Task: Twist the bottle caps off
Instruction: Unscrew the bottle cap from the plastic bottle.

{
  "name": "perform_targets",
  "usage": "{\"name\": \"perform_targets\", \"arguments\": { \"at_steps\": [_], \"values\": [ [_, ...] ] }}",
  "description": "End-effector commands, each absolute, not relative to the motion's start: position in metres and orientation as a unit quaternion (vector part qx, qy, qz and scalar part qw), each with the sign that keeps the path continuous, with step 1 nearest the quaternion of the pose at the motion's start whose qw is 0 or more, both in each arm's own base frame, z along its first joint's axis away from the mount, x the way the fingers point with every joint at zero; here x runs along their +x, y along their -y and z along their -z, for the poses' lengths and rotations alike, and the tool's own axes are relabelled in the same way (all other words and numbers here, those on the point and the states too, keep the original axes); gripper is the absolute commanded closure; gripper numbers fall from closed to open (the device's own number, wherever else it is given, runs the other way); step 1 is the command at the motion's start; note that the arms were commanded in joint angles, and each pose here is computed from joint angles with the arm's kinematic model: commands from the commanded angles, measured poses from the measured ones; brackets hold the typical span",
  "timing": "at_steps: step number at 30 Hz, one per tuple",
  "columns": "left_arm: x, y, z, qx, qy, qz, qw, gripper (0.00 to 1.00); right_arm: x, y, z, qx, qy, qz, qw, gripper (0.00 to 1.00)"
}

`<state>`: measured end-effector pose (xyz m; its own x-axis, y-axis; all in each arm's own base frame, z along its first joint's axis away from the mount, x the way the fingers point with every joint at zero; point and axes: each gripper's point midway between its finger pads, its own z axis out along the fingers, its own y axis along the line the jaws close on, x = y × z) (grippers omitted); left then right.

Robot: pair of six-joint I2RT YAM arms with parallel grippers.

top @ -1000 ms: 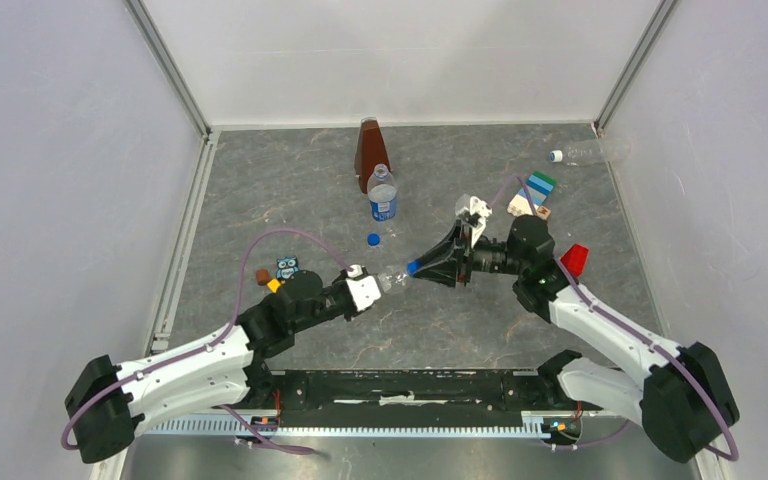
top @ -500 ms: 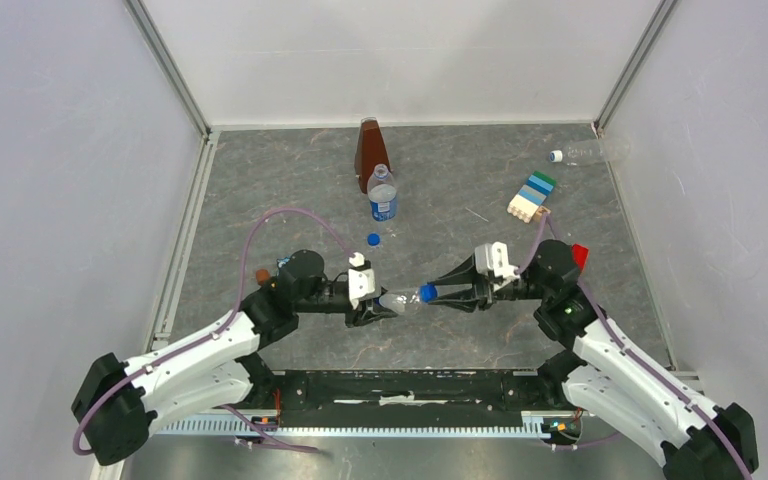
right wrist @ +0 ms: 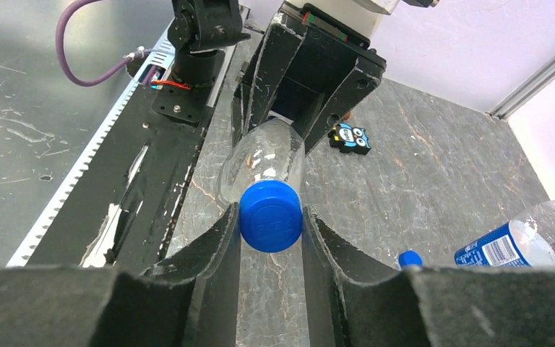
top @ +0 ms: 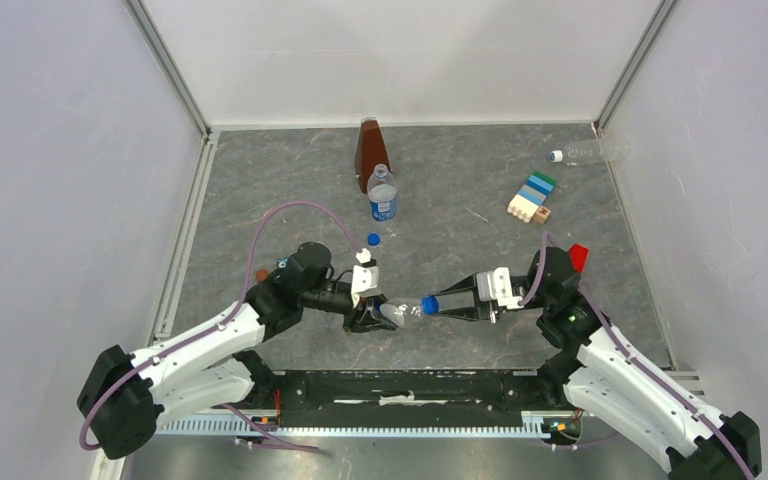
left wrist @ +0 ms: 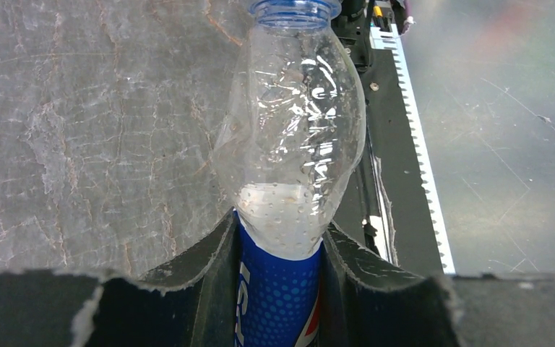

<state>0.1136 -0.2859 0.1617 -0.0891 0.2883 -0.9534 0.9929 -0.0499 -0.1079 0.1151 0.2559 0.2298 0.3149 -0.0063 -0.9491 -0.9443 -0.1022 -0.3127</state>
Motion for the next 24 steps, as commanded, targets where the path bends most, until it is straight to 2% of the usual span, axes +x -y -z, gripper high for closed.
{"name": "perform_targets", "arguments": {
  "at_steps": [1,7,9,16,24],
  "values": [
    [0.130,0.295,-0.212,0.543,-0.537,0.458,0.455,0.98,0.115,-0.255,-0.212,-0.610,-0.407,-0.428,0.528,0.81],
    [0.177,0.269,-0.196,0.486,-0.579,0.334,0.563,0.98,0.162,-0.253,-0.226,-0.518,-0.507,-0.382,0.574,0.30],
    [0.183,0.260,-0.191,0.484,-0.579,0.302,0.583,0.98,0.169,-0.251,-0.225,-0.502,-0.523,-0.375,0.577,0.23],
    [0.196,0.246,-0.189,0.470,-0.586,0.247,0.612,0.98,0.185,-0.254,-0.252,-0.423,-0.557,-0.404,0.590,0.20],
    [0.202,0.244,-0.184,0.477,-0.580,0.163,0.639,0.98,0.202,-0.267,-0.277,-0.290,-0.594,-0.554,0.506,0.28]
  ]
}}
